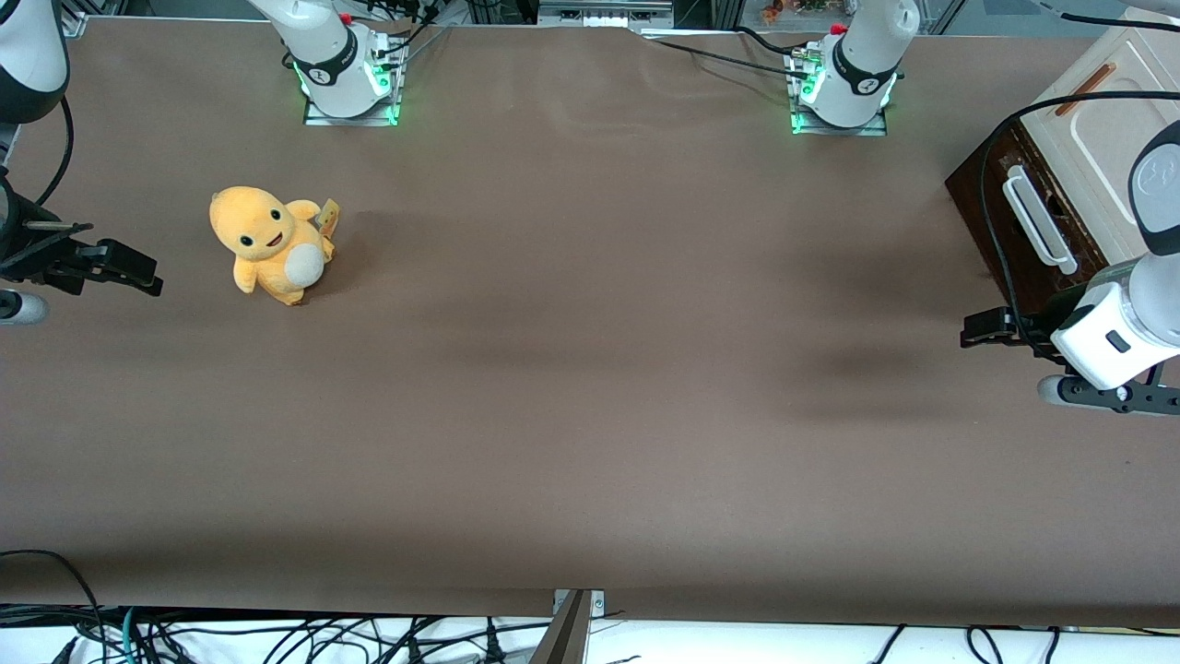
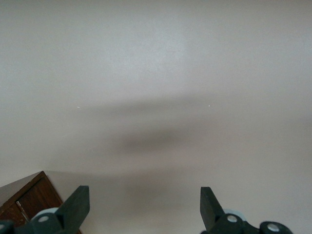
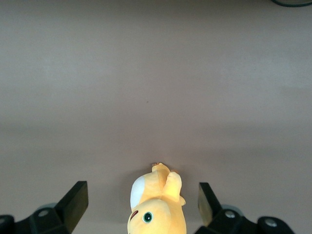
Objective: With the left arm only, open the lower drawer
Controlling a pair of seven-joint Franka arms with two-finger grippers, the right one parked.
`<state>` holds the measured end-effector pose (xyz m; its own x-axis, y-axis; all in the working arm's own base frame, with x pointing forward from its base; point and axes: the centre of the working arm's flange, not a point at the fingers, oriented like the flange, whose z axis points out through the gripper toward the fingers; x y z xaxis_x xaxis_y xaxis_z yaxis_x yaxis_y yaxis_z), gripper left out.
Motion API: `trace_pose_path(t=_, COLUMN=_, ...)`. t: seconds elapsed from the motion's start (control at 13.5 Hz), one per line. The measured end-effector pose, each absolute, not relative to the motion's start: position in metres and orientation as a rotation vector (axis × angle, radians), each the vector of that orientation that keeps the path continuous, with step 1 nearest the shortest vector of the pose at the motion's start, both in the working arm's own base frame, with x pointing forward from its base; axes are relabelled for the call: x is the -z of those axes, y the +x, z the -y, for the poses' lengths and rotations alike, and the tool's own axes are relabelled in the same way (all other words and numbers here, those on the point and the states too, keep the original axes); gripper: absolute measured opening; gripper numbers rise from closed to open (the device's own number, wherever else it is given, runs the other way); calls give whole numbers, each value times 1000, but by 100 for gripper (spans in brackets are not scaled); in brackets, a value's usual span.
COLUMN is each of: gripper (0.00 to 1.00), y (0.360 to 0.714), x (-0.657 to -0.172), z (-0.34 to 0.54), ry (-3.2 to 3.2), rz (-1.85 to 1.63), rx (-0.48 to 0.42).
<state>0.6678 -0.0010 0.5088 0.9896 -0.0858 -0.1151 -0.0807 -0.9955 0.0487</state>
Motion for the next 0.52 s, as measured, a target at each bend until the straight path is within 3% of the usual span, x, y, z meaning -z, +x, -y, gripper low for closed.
trace_pose_path(t=0.52, gripper=100, y=667, x=-511, z=-1, ry=3096, rz=125, rx=180)
